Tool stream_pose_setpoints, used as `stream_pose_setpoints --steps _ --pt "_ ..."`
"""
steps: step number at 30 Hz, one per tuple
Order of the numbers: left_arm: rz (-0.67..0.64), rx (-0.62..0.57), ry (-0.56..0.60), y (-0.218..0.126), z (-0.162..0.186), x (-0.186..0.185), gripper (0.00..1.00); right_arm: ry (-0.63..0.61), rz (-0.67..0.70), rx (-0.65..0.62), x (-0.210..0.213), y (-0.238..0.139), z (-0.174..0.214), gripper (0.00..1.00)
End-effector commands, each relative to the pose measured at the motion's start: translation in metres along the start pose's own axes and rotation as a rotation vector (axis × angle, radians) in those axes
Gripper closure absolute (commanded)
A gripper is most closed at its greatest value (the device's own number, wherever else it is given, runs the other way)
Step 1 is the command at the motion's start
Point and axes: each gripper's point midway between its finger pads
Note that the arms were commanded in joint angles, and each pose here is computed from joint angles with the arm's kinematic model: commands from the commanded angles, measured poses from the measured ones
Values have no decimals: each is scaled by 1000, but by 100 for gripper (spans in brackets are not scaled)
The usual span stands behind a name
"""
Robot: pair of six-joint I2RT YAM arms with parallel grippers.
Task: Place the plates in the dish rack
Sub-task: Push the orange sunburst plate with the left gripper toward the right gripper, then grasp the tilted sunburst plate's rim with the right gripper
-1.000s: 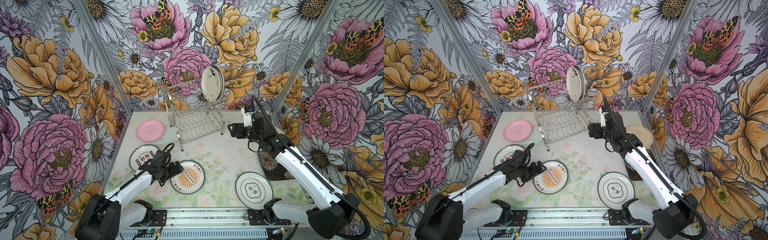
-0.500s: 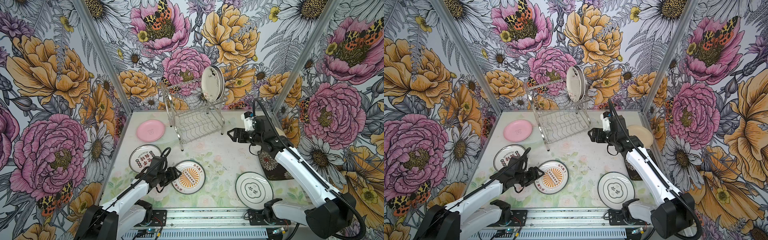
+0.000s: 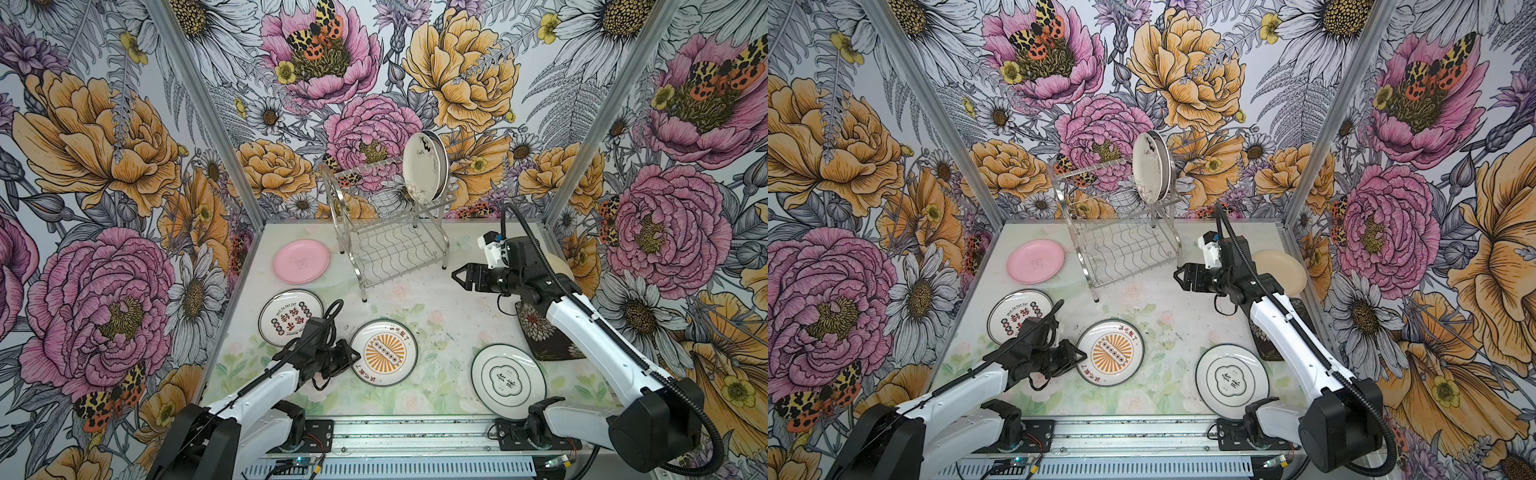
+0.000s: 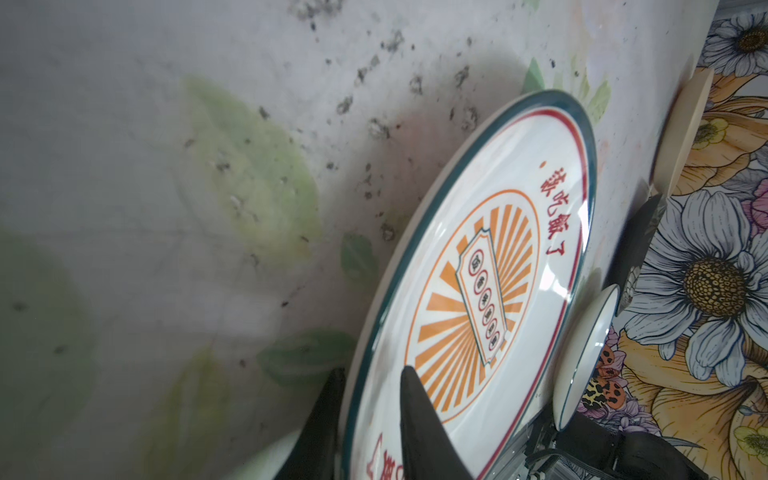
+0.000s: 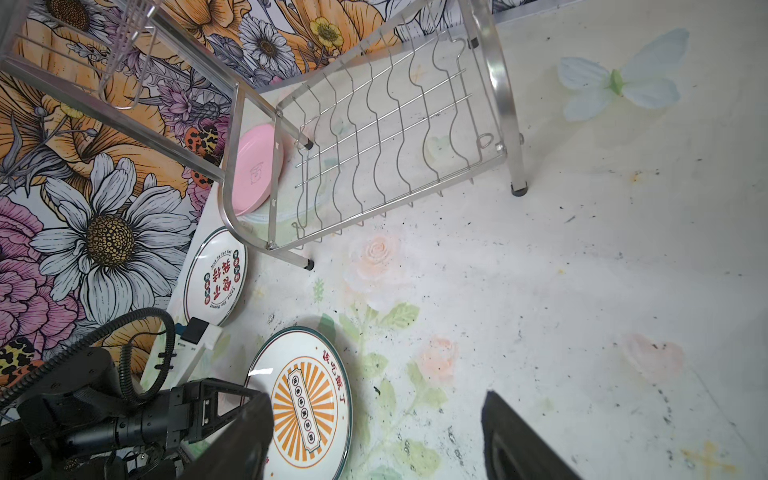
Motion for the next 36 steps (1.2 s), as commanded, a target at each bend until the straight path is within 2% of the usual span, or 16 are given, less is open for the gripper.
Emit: stream_pose_setpoints --steps 1,7,12,22,29,32,36 --pt "42 15 20 2 3 -7 82 -2 -24 2 1 2 0 21" --pt "64 24 23 2 4 -12 100 7 -30 20 -2 5 6 21" --pt "119 24 40 -3 1 -28 100 22 -57 44 -2 9 14 21" --pt "346 -17 131 -37 -17 -108 100 47 -178 126 10 23 30 22" --pt "447 -26 199 -53 -29 -156 100 41 -299 180 30 32 35 23" --pt "478 -22 228 -57 -33 -173 100 35 -349 197 39 34 37 26" --pt "506 -8 260 -58 -37 -190 100 36 -412 211 49 35 37 35"
Point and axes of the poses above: each gripper's point midway between its finger pads, its own y axis out along the fingers, its own x axis along the line the jaws close on, z = x × y, and after that the axes turned 8 degrees about -y, right-handed
